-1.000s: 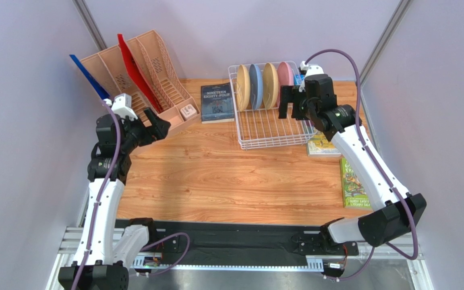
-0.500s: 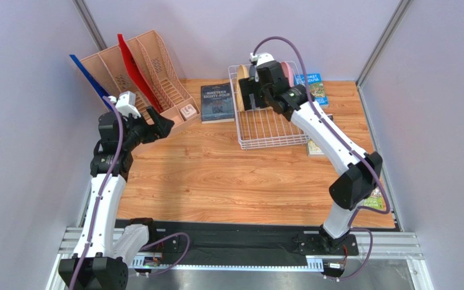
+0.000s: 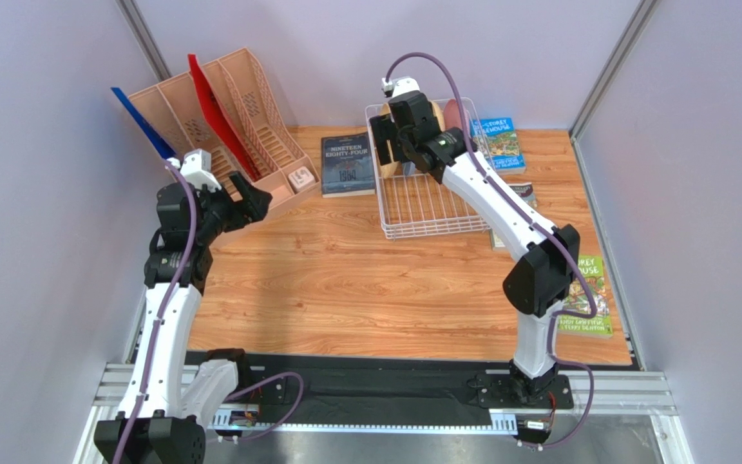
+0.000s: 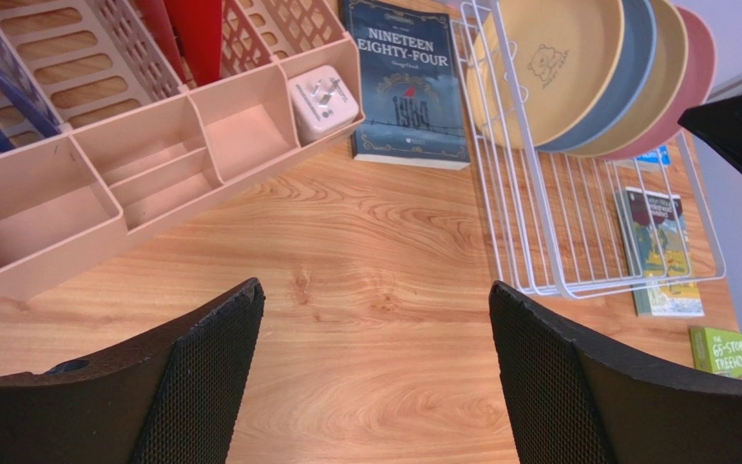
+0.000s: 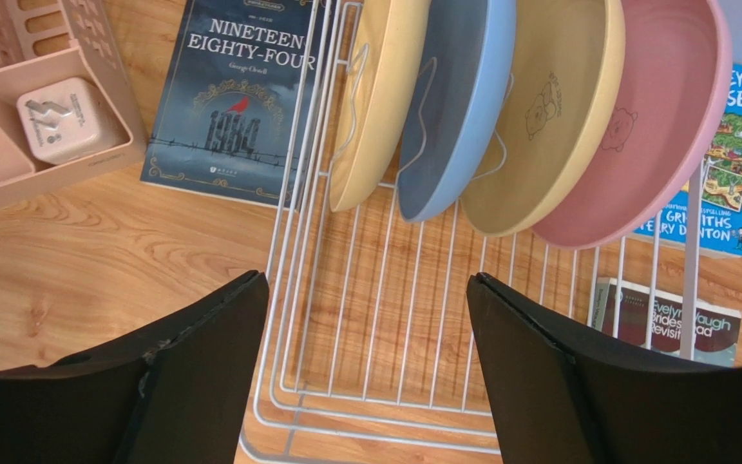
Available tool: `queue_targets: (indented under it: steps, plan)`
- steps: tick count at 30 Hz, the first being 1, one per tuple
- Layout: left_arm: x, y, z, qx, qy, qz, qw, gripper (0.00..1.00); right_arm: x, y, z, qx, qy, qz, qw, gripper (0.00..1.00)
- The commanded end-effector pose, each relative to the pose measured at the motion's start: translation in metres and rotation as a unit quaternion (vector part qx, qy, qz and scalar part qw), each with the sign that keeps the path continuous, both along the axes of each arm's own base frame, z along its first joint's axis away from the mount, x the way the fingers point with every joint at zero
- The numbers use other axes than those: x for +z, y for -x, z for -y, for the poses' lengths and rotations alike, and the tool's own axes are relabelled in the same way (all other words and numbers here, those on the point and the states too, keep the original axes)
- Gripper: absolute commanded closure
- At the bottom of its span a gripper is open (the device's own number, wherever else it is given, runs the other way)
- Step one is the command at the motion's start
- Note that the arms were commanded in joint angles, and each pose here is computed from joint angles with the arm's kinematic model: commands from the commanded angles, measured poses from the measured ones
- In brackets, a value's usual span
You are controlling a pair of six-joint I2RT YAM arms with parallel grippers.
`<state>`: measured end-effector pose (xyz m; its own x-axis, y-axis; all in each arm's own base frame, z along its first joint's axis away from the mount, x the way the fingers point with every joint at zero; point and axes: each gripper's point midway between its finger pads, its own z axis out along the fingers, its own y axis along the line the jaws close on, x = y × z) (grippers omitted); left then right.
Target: Unload the plates from the dish rack
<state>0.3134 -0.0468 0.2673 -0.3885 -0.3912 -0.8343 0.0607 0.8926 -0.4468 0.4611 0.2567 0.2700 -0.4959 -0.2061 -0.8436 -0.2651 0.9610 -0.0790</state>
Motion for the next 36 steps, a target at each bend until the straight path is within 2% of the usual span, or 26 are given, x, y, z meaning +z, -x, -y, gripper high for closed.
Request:
queue_targets:
  steps: [1, 3, 4, 6, 7, 10, 12, 16, 17, 19, 22, 23, 25, 26, 29, 32, 36]
  plan:
    - [0.0, -0.002, -0.004, 0.017, 0.004, 0.004, 1.0, 0.09, 0.012, -0.029, -0.009, -0.02, 0.019, 0.046, 0.999, 0.22]
    - [-0.002, -0.003, -0.003, 0.016, 0.005, 0.002, 1.0, 0.09, 0.016, -0.037, -0.014, -0.02, 0.025, 0.057, 0.998, 0.27]
    - [-0.004, -0.003, -0.004, 0.017, 0.005, -0.002, 1.0, 0.09, 0.003, -0.046, -0.014, -0.03, 0.04, 0.054, 0.997, 0.26]
    - [-0.006, -0.003, -0.004, 0.018, 0.008, -0.004, 1.0, 0.09, 0.01, -0.057, -0.015, -0.043, 0.04, 0.071, 0.996, 0.33]
    - [-0.006, -0.004, -0.005, 0.02, 0.007, -0.004, 1.0, 0.09, -0.004, -0.065, -0.018, -0.039, 0.06, 0.067, 0.995, 0.33]
    - [-0.01, -0.004, -0.004, 0.021, 0.009, -0.009, 1.0, 0.09, -0.003, -0.08, -0.012, -0.07, 0.08, 0.09, 0.99, 0.35]
    - [-0.011, -0.005, -0.004, 0.021, 0.009, -0.011, 1.0, 0.09, -0.018, -0.089, -0.01, -0.085, 0.096, 0.091, 0.987, 0.4]
    - [-0.012, -0.005, -0.004, 0.02, 0.01, -0.013, 1.0, 0.09, -0.03, -0.102, -0.006, -0.108, 0.115, 0.106, 0.982, 0.44]
    - [-0.013, -0.006, -0.004, 0.019, 0.009, -0.013, 1.0, 0.09, -0.034, -0.104, -0.007, -0.109, 0.116, 0.106, 0.982, 0.53]
    - [-0.014, -0.006, -0.005, 0.021, 0.009, -0.014, 1.0, 0.09, -0.041, -0.107, -0.008, -0.108, 0.12, 0.105, 0.981, 0.55]
    - [-0.017, -0.006, -0.005, 0.022, 0.009, -0.017, 1.0, 0.09, -0.049, -0.11, -0.011, -0.106, 0.126, 0.103, 0.981, 0.67]
    - [-0.017, -0.007, -0.005, 0.021, 0.009, -0.018, 1.0, 0.09, -0.051, -0.11, -0.013, -0.103, 0.13, 0.103, 0.981, 0.76]
    - [-0.02, -0.007, -0.006, 0.025, 0.009, -0.022, 0.999, 0.09, -0.051, -0.111, -0.017, -0.1, 0.13, 0.108, 0.98, 0.84]
    - [-0.021, -0.008, -0.006, 0.025, 0.008, -0.023, 0.999, 0.09, -0.05, -0.109, -0.021, -0.095, 0.136, 0.111, 0.98, 0.92]
    - [-0.024, -0.008, -0.007, 0.028, 0.007, -0.027, 0.999, 0.09, -0.042, -0.108, -0.023, -0.113, 0.167, 0.138, 0.97, 1.0]
    - [-0.027, -0.008, -0.008, 0.029, 0.007, -0.033, 0.999, 0.1, -0.031, -0.104, -0.022, -0.158, 0.194, 0.171, 0.953, 1.0]
    - [-0.031, -0.009, -0.009, 0.033, 0.004, -0.04, 0.999, 0.1, -0.008, -0.1, -0.005, -0.233, 0.236, 0.211, 0.919, 1.0]
